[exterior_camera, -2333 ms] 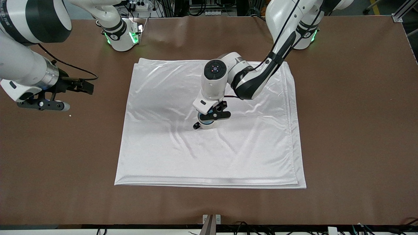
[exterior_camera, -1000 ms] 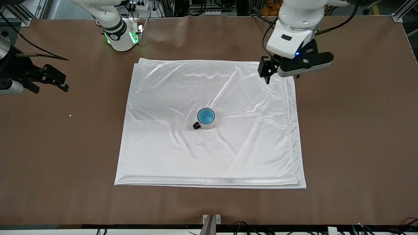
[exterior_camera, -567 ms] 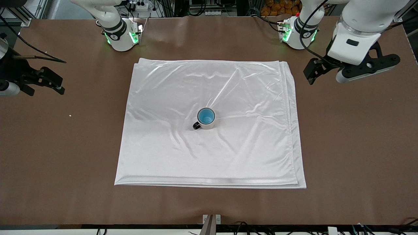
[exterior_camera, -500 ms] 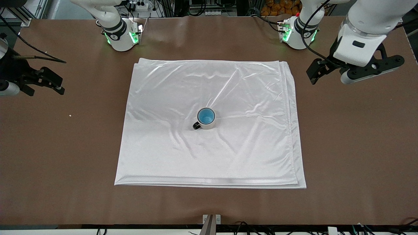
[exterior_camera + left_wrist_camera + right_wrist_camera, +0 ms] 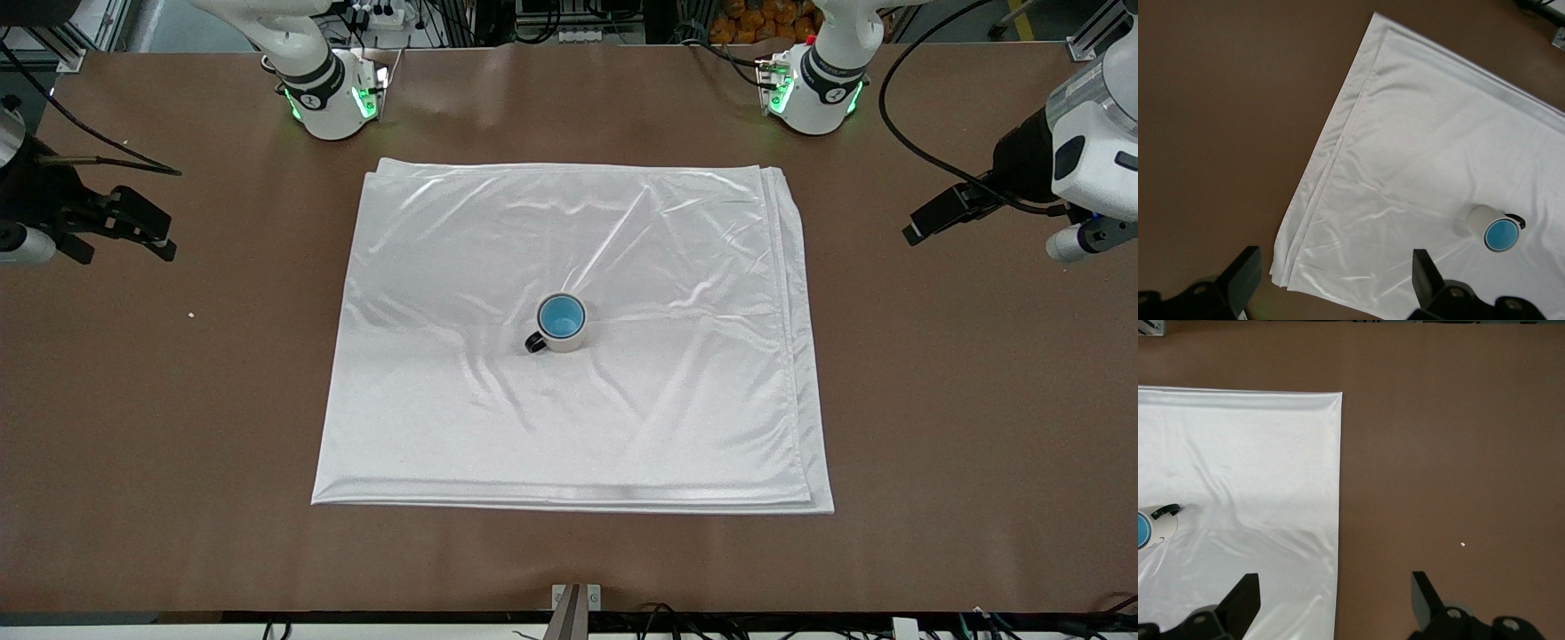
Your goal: Place blue cup into white mug on cloth
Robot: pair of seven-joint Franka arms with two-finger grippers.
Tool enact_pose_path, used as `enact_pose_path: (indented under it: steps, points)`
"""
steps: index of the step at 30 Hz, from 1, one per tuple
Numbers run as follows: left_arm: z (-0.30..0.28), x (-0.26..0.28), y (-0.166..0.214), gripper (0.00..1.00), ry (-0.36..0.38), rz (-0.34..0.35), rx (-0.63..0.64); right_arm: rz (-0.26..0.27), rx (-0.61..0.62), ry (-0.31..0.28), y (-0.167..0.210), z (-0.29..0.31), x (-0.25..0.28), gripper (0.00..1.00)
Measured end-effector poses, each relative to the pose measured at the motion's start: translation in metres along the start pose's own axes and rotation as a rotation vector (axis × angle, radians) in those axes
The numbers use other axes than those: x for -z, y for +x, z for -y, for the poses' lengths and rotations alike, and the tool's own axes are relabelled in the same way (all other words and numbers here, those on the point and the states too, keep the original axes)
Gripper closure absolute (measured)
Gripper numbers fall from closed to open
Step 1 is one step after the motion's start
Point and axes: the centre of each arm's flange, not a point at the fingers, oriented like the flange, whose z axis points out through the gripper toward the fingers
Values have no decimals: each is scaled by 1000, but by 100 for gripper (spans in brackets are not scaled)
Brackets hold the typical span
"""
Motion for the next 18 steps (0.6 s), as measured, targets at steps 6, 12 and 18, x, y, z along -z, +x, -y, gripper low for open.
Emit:
enact_pose_path:
  steps: [6,12,18]
  points:
    - [13,-6,10,0,-27,-84,-96,24,-1,-2,0,-1,-9,0]
    - [25,-18,4,0,-11,-159,-179,31,-1,-3,-1,-1,-12,0]
    - [34,-28,0,0,77,-234,-296,32,-2,-4,-1,-2,-13,0]
